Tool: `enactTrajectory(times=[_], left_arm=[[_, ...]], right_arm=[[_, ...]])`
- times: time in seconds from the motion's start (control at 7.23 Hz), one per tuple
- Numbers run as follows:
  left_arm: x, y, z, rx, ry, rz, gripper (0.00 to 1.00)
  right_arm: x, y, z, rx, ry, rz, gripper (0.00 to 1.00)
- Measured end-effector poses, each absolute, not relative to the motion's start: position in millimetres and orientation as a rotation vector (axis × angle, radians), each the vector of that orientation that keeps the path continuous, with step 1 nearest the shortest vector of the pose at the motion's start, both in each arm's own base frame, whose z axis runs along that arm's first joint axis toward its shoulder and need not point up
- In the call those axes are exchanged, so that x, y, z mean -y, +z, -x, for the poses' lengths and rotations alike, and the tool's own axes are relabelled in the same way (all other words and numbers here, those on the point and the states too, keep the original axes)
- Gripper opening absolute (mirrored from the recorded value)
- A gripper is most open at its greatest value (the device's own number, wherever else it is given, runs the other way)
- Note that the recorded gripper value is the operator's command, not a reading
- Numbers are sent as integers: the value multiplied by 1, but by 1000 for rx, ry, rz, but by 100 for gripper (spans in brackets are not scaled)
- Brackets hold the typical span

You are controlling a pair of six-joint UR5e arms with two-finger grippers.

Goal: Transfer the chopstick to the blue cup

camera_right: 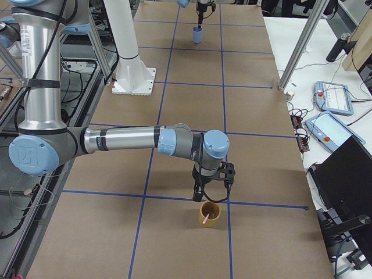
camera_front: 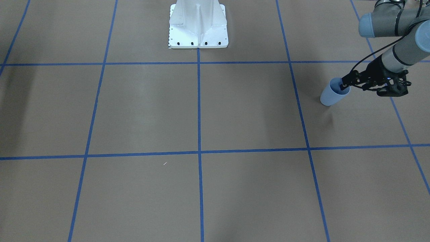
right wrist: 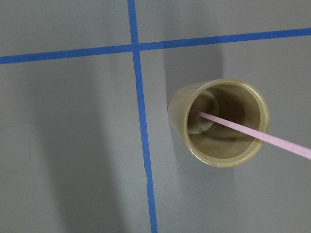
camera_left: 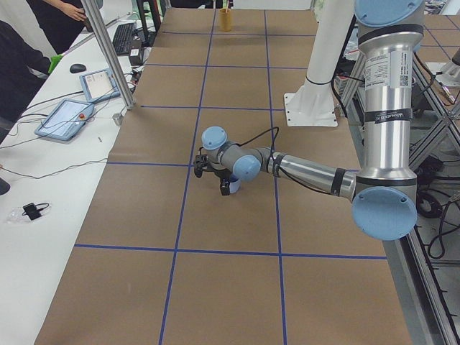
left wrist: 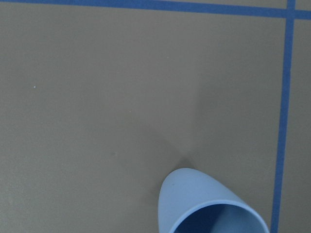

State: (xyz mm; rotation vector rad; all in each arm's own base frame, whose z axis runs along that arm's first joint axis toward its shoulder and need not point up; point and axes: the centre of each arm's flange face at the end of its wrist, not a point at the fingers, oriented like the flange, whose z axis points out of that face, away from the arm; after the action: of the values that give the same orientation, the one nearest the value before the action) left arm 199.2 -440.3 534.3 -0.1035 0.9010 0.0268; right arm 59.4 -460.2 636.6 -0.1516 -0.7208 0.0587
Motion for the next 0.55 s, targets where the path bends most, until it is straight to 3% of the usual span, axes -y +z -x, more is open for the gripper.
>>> enactTrajectory(times=[0.42,0.55], left_arm=[[436,534,-216,-901,48,124,5],[435,534,-217,-901,53,125,0]], right_arm=[[462,637,-59,720,55,150,100],[462,637,-60,720,54,150,100]])
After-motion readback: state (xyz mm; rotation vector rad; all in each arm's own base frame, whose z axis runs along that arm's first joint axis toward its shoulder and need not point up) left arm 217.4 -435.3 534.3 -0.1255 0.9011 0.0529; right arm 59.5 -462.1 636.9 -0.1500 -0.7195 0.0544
